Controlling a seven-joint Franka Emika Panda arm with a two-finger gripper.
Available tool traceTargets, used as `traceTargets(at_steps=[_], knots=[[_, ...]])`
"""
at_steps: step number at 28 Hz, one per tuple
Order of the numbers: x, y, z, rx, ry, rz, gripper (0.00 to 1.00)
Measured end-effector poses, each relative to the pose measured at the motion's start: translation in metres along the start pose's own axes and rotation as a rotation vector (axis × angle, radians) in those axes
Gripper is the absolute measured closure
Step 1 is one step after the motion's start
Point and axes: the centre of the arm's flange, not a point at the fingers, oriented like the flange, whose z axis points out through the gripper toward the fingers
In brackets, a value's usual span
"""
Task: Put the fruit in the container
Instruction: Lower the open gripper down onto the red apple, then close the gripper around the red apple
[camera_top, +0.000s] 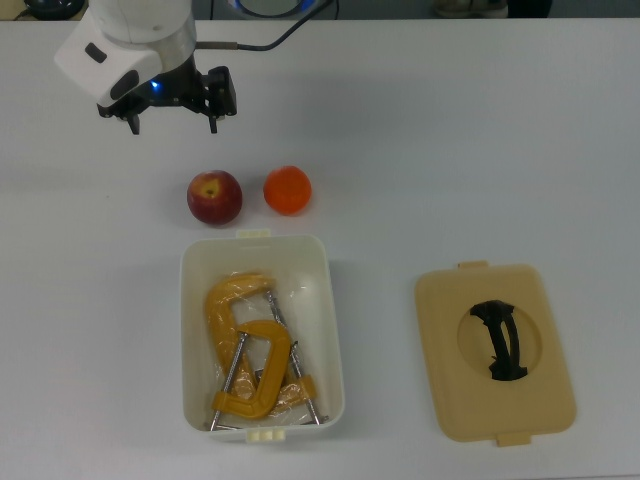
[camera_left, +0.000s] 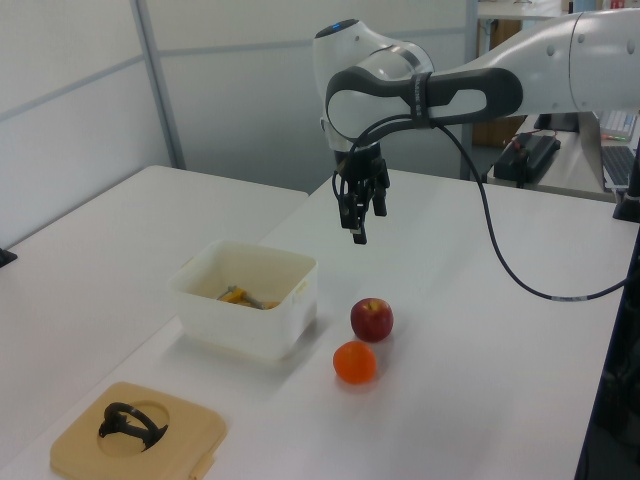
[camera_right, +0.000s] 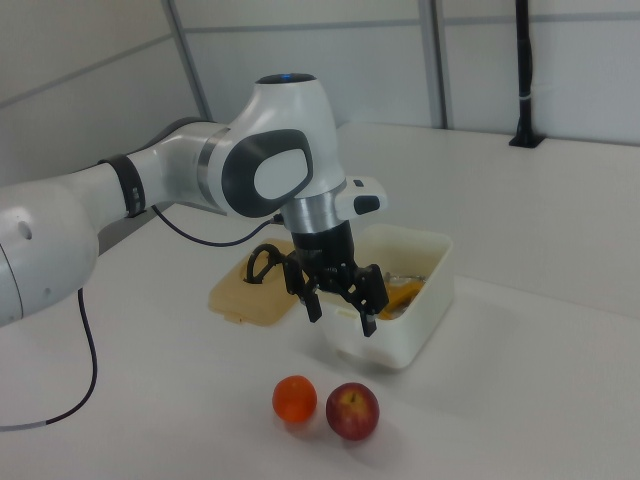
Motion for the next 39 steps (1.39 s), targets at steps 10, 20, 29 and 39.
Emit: traceTargets(at_steps=[10,20,29,39], knots=[[-0.001,0.002,0.004,-0.001,0.004,0.003,0.00],[-0.010,-0.019,0.047,-0.008,0.073,-0.030,0.00],[-0.011,-0.047,0.095,-0.003,0.045,-0.078,0.00],[-0.002,-0.052,0.137,-0.031,-0.003,-0.109,0.00]])
